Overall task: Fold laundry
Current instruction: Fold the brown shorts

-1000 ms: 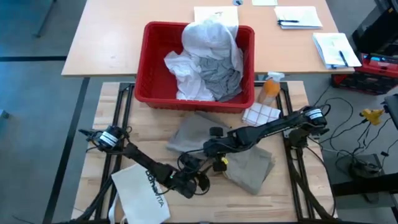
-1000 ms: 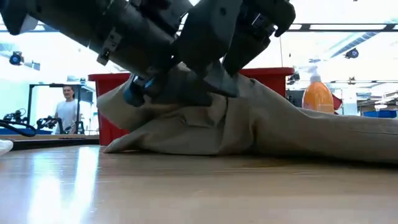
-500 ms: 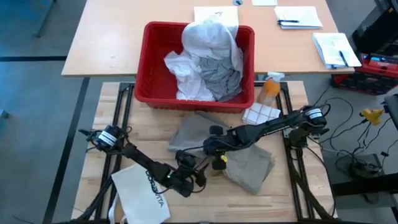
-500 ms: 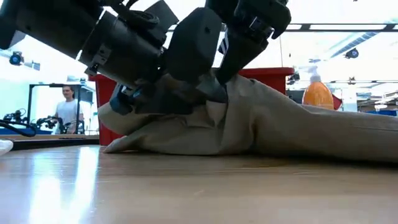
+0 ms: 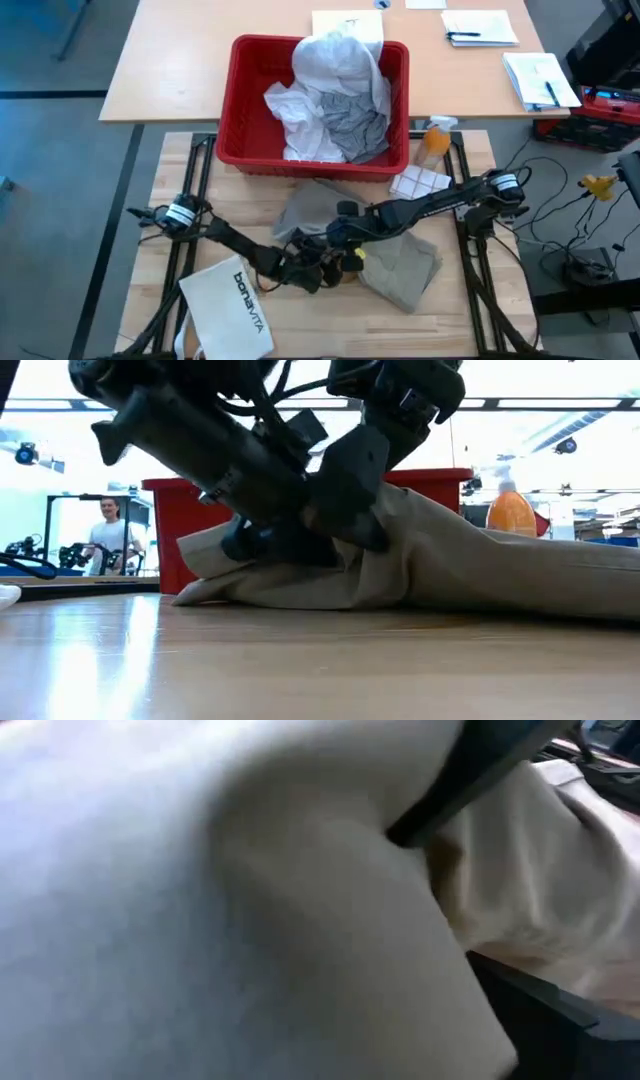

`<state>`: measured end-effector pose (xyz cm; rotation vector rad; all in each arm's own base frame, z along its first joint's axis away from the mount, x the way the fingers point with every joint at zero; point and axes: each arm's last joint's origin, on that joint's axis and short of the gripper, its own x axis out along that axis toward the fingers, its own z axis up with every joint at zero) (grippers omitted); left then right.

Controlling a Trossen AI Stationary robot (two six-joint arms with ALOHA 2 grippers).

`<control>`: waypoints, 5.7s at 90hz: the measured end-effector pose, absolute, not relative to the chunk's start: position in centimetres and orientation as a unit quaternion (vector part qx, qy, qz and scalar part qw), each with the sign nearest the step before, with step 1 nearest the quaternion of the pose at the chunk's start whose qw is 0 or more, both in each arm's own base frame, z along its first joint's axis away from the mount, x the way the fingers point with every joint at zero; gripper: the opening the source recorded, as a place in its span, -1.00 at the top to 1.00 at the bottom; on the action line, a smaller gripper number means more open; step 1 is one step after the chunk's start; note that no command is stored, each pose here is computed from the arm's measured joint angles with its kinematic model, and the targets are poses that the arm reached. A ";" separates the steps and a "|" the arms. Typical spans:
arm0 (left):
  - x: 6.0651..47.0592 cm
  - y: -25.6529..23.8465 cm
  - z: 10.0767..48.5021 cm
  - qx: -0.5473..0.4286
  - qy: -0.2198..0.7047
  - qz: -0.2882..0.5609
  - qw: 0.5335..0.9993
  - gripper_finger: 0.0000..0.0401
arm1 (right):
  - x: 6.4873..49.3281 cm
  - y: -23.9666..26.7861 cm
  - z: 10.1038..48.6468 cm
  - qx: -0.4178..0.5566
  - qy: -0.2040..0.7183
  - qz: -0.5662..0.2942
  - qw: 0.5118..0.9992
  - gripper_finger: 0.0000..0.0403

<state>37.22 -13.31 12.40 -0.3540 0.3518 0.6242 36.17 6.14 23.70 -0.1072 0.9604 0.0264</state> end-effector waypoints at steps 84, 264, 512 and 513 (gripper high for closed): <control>36.1 -14.8 14.5 -0.195 0.215 0.232 0.929 1.00 | 35.7 6.0 24.0 -0.053 0.471 0.009 0.880 1.00; 36.0 -17.0 10.8 -0.274 0.154 0.266 0.912 0.62 | 17.8 6.2 18.7 0.156 0.434 -0.067 0.885 0.81; 23.0 -15.8 16.4 -0.064 0.474 0.195 0.856 -0.17 | 18.9 6.2 20.0 0.247 0.395 -0.146 0.873 0.97; 22.9 -15.7 16.3 -0.063 0.475 0.195 0.856 -0.16 | 18.9 6.2 20.0 0.250 0.394 -0.148 0.872 0.97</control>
